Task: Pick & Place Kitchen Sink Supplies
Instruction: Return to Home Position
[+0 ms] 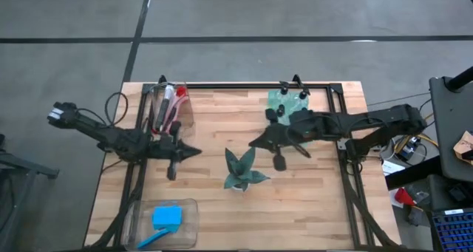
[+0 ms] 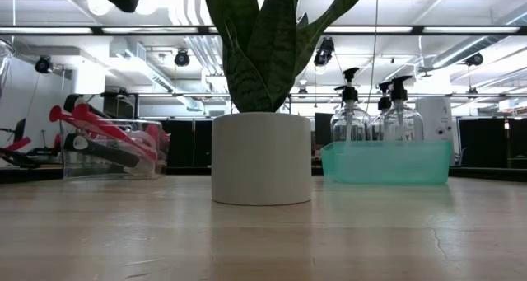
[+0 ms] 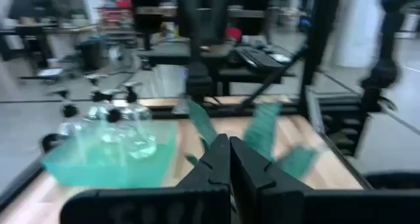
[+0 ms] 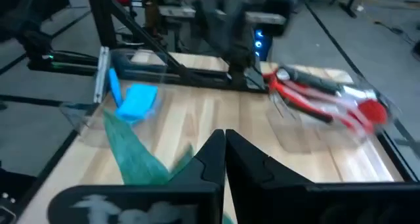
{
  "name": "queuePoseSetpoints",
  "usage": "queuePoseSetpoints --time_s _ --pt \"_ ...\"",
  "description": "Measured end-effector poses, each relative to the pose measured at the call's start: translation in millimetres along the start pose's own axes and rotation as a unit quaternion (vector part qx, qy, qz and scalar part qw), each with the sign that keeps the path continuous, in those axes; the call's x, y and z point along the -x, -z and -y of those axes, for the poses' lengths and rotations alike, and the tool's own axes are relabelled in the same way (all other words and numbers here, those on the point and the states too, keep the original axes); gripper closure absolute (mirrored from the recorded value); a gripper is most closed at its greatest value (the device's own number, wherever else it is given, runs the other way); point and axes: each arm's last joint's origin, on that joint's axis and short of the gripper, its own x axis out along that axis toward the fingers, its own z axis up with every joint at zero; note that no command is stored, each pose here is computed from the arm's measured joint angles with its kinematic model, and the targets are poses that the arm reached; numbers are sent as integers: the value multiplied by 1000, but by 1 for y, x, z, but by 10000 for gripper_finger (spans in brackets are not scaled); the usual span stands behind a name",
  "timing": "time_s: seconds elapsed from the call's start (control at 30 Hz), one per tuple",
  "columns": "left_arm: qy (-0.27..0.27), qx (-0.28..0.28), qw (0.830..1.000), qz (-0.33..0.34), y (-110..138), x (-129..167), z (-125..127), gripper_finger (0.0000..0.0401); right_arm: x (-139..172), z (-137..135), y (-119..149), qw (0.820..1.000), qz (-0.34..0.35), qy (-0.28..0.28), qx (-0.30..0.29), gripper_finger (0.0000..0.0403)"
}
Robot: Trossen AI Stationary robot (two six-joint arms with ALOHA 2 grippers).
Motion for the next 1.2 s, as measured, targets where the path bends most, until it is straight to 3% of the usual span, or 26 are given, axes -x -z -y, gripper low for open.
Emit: queuePoseSetpoints --time_s 0.1,0.23,0.37,0.67,0.83,0.9,1.2 --pt "35 10 999 10 6 12 -3 401 16 1 22 1000 5 1 2 395" --pt "22 17 999 31 17 30 -14 401 37 2 48 999 47 -9 10 394" --pt "42 25 997 58 30 48 -20 401 59 3 71 997 71 0 12 394" --pt "30 29 997 62 52 78 -32 401 97 2 125 991 131 2 -7 394" --pt "24 29 996 80 70 85 -35 401 103 3 159 987 157 28 -9 394" --pt "22 20 998 47 84 81 -34 401 104 3 170 984 174 29 1 394" --pt "26 38 998 46 90 78 -33 401 106 2 211 978 207 28 12 394"
